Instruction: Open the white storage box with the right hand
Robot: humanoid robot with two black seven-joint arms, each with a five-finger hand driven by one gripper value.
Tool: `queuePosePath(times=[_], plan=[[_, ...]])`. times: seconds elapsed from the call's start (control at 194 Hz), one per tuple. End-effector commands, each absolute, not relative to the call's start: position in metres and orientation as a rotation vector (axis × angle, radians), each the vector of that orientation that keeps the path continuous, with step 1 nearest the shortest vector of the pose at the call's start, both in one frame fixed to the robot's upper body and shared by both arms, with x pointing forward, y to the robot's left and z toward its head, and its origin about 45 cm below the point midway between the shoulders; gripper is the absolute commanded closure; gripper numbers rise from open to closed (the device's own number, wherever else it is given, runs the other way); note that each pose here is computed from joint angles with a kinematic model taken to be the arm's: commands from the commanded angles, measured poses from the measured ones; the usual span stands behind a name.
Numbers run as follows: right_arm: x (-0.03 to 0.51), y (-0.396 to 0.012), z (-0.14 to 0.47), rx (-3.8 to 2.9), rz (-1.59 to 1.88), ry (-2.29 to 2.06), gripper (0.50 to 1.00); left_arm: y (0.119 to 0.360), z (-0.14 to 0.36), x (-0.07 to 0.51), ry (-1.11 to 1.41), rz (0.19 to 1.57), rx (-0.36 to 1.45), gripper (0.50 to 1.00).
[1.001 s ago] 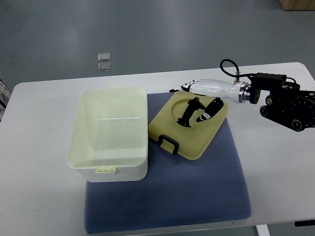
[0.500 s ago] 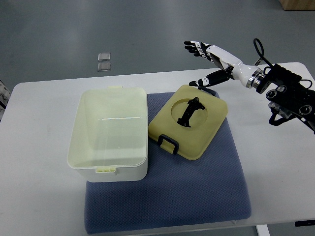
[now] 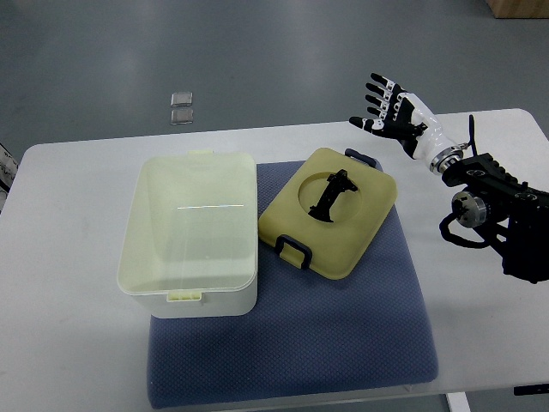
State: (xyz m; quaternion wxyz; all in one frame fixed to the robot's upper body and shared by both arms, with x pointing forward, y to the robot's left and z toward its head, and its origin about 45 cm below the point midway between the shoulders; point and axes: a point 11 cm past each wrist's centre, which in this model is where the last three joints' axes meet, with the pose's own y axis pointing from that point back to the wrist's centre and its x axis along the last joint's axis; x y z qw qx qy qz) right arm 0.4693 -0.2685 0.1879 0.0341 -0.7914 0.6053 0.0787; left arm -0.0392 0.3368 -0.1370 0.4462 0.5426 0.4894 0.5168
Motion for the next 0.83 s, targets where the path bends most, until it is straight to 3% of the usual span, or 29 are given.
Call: queuePosePath(times=[0.0,0.371,0.82], plan=[[0.470,-0.272,0.185,-2.372,0.367,1.872,0.570,0.337,-0.137,-0.039,1.212,1.280,1.344,0.500],[0.472,-0.277,0.181,-2.070,0.585,1.885,0.568,0.337,-0.137,-0.039,1.212,1.280,1.344,0.500],[0.466,-0.295,0.162,-1.982,0.542,2.025,0.568,0.337,-0.137,-0.039,1.212,1.280,1.344,0.500]])
